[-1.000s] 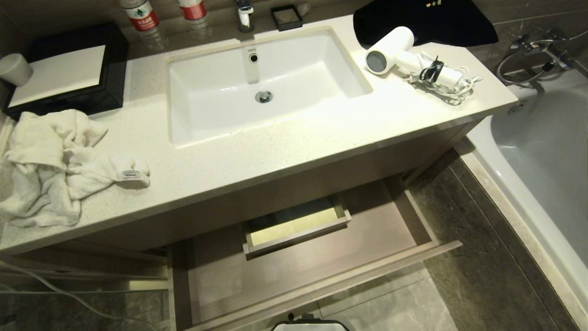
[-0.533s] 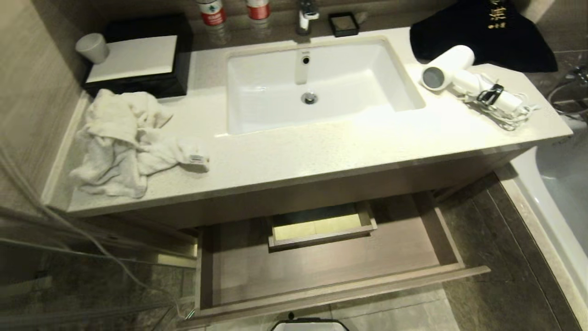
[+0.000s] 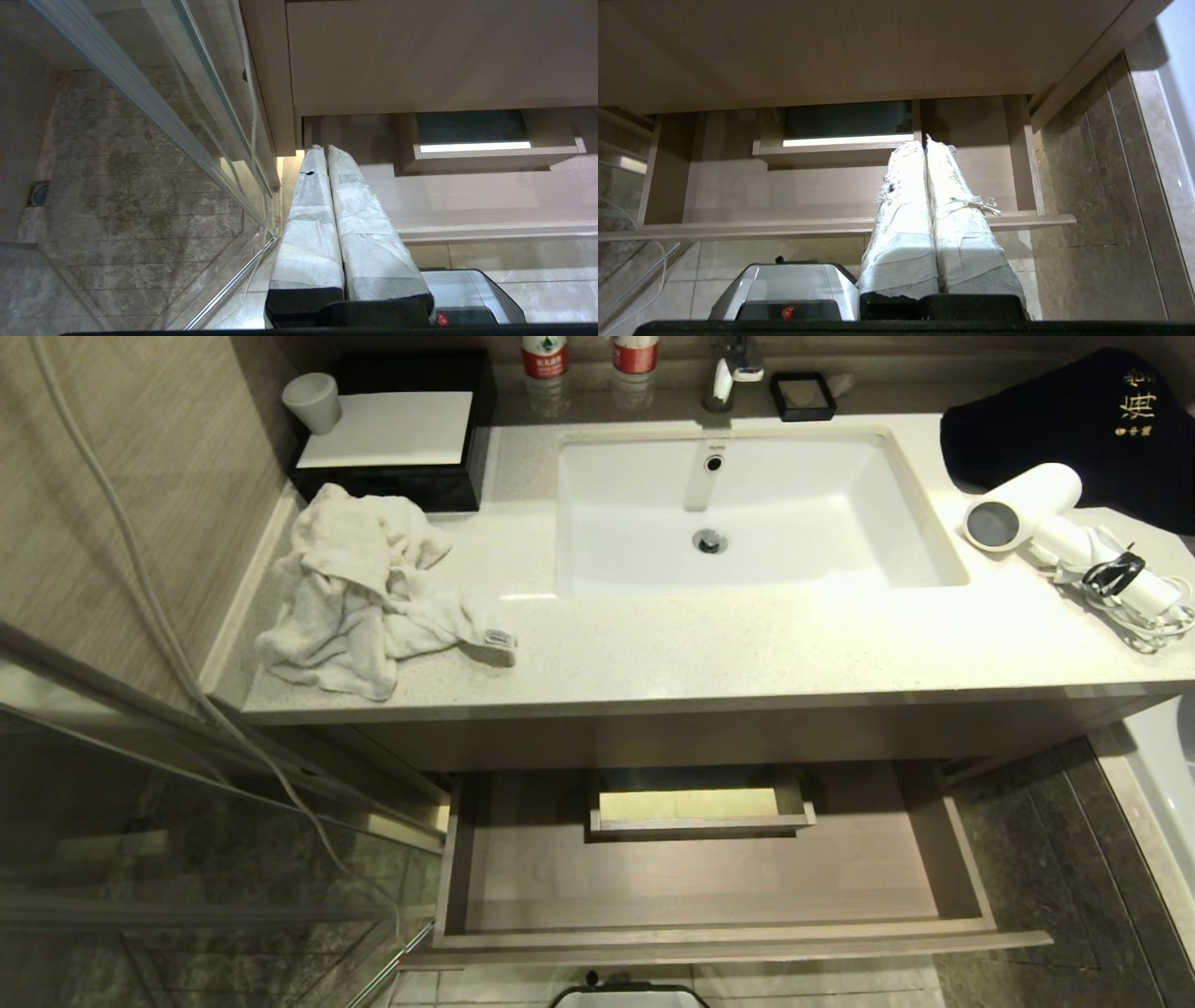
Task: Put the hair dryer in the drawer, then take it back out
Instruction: Pick up the hairdryer
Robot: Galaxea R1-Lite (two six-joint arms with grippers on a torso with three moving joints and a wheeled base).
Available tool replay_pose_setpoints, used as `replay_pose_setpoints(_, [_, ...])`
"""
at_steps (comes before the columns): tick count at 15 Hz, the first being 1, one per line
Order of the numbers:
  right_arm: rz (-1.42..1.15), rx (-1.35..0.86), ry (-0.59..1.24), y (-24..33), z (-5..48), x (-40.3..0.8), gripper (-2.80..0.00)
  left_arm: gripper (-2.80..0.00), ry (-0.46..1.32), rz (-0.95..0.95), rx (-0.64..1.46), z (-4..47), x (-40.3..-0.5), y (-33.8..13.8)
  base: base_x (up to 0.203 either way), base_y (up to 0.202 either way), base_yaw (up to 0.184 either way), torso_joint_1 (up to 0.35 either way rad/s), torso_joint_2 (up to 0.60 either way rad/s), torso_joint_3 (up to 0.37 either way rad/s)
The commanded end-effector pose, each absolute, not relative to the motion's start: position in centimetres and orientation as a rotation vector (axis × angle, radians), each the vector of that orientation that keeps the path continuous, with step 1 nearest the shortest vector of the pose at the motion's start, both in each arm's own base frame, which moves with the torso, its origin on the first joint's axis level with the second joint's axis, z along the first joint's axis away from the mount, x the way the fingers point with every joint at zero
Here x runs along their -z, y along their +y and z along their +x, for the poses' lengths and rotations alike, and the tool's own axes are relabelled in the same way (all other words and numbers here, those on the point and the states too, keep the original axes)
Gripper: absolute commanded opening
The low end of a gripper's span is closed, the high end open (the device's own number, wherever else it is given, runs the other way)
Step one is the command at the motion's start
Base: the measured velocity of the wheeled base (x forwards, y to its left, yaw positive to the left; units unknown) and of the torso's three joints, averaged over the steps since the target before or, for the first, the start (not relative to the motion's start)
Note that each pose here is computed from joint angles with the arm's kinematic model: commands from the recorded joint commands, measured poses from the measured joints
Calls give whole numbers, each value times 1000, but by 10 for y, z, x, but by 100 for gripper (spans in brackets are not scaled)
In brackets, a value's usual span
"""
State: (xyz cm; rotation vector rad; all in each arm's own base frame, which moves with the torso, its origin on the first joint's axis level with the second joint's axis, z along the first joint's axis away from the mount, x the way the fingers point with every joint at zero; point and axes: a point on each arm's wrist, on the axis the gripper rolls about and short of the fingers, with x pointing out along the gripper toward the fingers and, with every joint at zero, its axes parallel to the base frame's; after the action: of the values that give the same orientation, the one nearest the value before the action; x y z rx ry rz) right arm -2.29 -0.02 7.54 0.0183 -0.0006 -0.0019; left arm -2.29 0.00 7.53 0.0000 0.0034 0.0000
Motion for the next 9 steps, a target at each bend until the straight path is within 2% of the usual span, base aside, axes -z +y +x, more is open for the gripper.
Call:
replay_pose_setpoints(1, [18,2,0,0,-23,-75,-280,-280,2,0,0,-23,-75,0,0,0,0,0,0,0])
replay_pose_setpoints(6, [20,2,0,0,-23,-75,-280,-280,2,0,0,-23,-75,0,0,0,0,0,0,0])
replay_pose_setpoints(9, [20,2,0,0,-23,-75,-280,-280,2,0,0,-23,-75,0,-5,3,-140,7,3,1])
